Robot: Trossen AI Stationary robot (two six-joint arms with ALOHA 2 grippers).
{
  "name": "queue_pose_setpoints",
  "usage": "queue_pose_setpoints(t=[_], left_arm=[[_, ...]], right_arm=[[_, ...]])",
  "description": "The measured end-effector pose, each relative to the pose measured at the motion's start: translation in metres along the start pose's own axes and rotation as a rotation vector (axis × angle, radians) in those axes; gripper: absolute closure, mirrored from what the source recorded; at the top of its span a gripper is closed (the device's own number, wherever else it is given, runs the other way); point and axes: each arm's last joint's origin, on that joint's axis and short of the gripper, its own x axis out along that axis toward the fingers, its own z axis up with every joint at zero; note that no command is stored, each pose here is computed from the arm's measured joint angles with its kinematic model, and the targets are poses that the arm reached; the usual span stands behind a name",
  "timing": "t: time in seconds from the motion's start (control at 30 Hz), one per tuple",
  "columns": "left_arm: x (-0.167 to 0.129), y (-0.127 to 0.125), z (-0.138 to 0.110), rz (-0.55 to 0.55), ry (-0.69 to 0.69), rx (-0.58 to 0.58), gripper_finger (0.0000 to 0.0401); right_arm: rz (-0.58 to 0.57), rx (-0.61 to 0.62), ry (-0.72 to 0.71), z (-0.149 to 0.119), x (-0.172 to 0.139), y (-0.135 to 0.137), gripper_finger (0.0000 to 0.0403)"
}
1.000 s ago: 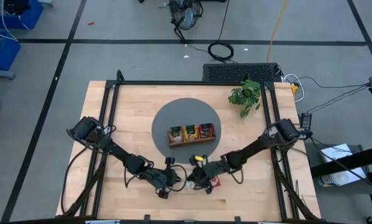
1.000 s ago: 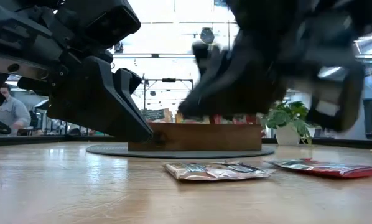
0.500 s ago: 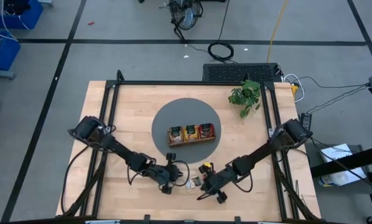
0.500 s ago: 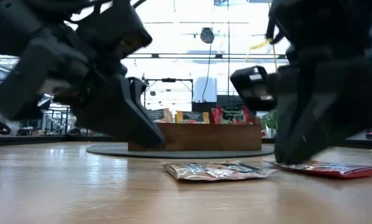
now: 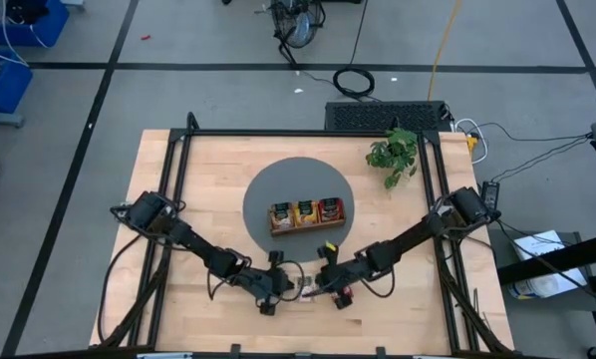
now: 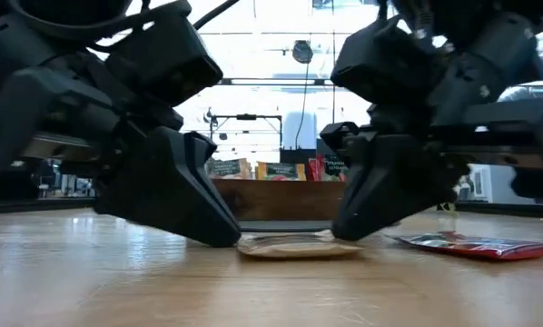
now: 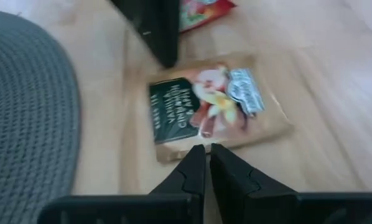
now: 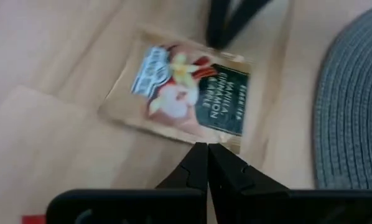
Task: Pick & Place Tea
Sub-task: Put the brown tea bag into the left section of the wooden organizer
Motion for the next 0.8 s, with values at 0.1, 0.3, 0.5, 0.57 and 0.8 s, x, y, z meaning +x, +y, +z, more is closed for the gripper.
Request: queue_pose_setpoints(t=[0.1, 0.3, 0.5, 0.57, 0.8], left_arm=[[-0.001, -0.005, -0.001, -0.014, 0.002, 0.011, 0.0371], [-0.005, -0.01, -0.001, -0.013, -0.003, 0.044, 0.0371], [-0.015, -0.011, 0.01, -0.022, -0.027, 0.048, 0.0371], [-0.019, -0.011, 0.013, -0.02, -0.025, 0.038, 0.0371], [-0.024, -0.006, 0.02, -0.012, -0.036, -0.047, 0.0371]], right_arm=[[-0.009, 0.017, -0.018, 0.001, 0.002, -0.008, 0.0403], [-0.087, 0.009, -0.031, 0.003, 0.0, -0.011, 0.0403], [-0.074, -0.058, -0.114, 0.016, -0.015, 0.008, 0.0403], [-0.033, -0.096, -0.132, 0.018, -0.018, 0.016, 0.0403], [0.096, -0.132, -0.104, 0.011, -0.012, 0.032, 0.0403]])
